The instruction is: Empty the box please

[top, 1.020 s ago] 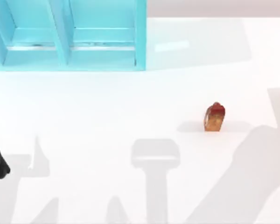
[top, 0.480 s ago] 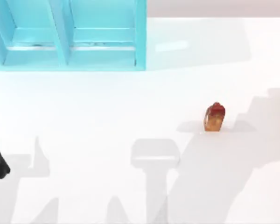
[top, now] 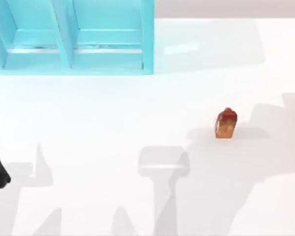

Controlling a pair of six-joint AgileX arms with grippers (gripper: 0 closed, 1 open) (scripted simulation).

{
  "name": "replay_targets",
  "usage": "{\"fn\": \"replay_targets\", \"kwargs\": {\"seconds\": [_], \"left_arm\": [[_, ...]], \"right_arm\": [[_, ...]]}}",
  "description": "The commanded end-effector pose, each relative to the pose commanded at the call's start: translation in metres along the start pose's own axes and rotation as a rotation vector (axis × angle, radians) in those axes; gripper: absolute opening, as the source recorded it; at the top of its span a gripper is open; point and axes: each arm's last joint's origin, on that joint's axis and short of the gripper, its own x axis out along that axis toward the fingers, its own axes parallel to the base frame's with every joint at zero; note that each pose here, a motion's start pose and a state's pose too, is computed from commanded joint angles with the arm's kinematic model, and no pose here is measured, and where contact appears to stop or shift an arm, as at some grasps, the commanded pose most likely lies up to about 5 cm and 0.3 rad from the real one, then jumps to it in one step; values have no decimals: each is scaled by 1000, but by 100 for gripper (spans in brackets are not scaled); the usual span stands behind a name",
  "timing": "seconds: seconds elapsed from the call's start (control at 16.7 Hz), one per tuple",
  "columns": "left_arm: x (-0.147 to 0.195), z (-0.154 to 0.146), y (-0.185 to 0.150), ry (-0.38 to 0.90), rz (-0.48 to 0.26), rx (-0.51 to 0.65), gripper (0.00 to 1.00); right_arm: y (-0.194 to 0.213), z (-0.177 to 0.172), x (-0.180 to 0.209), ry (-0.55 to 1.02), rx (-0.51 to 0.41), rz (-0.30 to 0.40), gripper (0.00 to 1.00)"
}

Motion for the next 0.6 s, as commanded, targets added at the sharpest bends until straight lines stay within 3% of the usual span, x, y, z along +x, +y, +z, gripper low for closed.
{"fn": "replay_targets", "kwargs": {"seconds": [0.3, 0.42, 0.6], "left_arm": [[0, 0, 0, 0, 0, 0, 100], [0, 0, 0, 0, 0, 0, 100], [0, 0, 0, 0, 0, 0, 100]], "right_arm": [[58, 28, 15, 6, 2, -20, 0], [112, 43, 25, 3, 1, -34, 0], [224, 48, 45, -6, -14, -51, 0]]}}
